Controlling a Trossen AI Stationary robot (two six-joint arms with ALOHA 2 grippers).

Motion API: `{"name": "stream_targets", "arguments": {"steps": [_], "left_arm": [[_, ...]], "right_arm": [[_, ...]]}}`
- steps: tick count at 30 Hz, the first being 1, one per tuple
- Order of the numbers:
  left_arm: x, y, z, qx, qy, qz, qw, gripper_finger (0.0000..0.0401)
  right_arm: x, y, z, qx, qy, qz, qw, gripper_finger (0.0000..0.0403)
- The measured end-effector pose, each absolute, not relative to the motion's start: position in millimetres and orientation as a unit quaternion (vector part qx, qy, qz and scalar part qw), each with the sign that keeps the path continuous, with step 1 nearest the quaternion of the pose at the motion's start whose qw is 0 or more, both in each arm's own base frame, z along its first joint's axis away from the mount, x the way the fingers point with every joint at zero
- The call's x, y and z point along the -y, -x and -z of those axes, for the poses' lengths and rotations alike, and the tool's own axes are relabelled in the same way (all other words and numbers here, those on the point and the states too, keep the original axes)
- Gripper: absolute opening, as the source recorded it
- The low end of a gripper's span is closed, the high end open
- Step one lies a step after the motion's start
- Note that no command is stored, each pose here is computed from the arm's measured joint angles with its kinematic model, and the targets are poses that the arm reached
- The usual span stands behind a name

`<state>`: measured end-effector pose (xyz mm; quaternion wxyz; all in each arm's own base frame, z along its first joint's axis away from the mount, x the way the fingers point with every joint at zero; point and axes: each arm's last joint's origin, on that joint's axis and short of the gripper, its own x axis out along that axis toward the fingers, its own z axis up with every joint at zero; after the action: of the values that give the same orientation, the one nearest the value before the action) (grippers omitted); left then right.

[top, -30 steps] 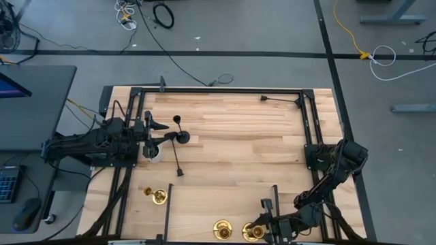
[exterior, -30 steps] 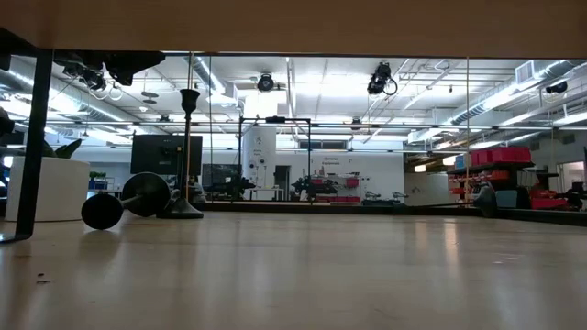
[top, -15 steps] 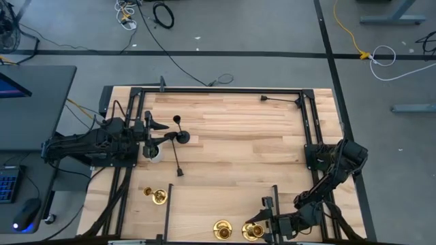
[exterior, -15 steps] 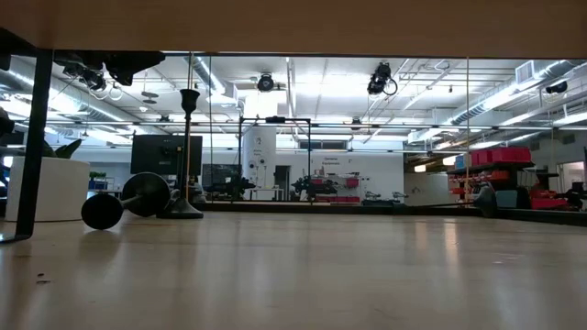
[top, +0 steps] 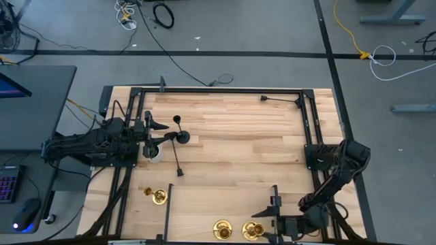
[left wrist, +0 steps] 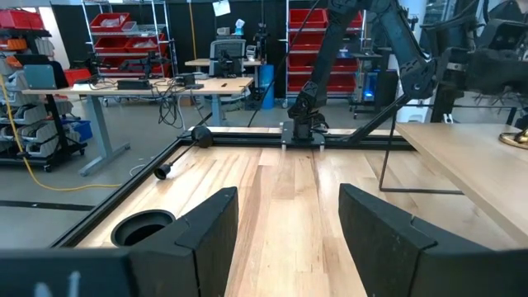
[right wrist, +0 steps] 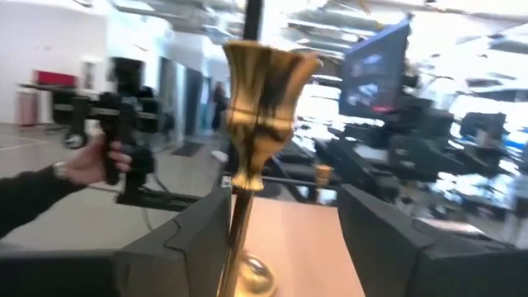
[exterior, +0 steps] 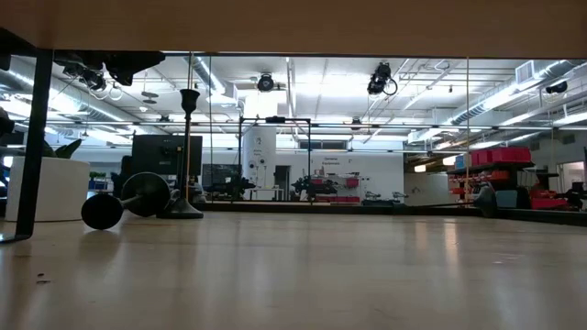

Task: Pick & Place candle stick holders
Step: Put the yellow candlestick on the shelf

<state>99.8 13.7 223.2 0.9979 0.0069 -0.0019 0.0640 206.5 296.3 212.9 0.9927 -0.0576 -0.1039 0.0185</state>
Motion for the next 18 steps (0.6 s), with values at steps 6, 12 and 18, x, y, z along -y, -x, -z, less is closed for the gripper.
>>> {"name": "stream_targets", "arguments": {"steps": [6, 12, 18], "left_arm": [[-13.7, -99.8, -223.2, 0.002, -0.007, -0.064, 0.998, 0.0211], [-13.7, -99.8, -223.1, 0.002, -0.007, -0.064, 0.998, 0.0211], [-13.7, -99.8, -223.2, 0.002, -0.007, -0.064, 0.998, 0.0211]], "right_arm": [[-300.8, -191.2, -222.9, 0.101, 0.063, -0.011, 0.993, 0.0238], [-303.7, -182.3, -226.0, 0.095, 0.070, -0.003, 0.993, 0.0238], [-303.7, -170.6, -224.9, 0.051, 0.081, 0.084, 0.992, 0.0237]]}}
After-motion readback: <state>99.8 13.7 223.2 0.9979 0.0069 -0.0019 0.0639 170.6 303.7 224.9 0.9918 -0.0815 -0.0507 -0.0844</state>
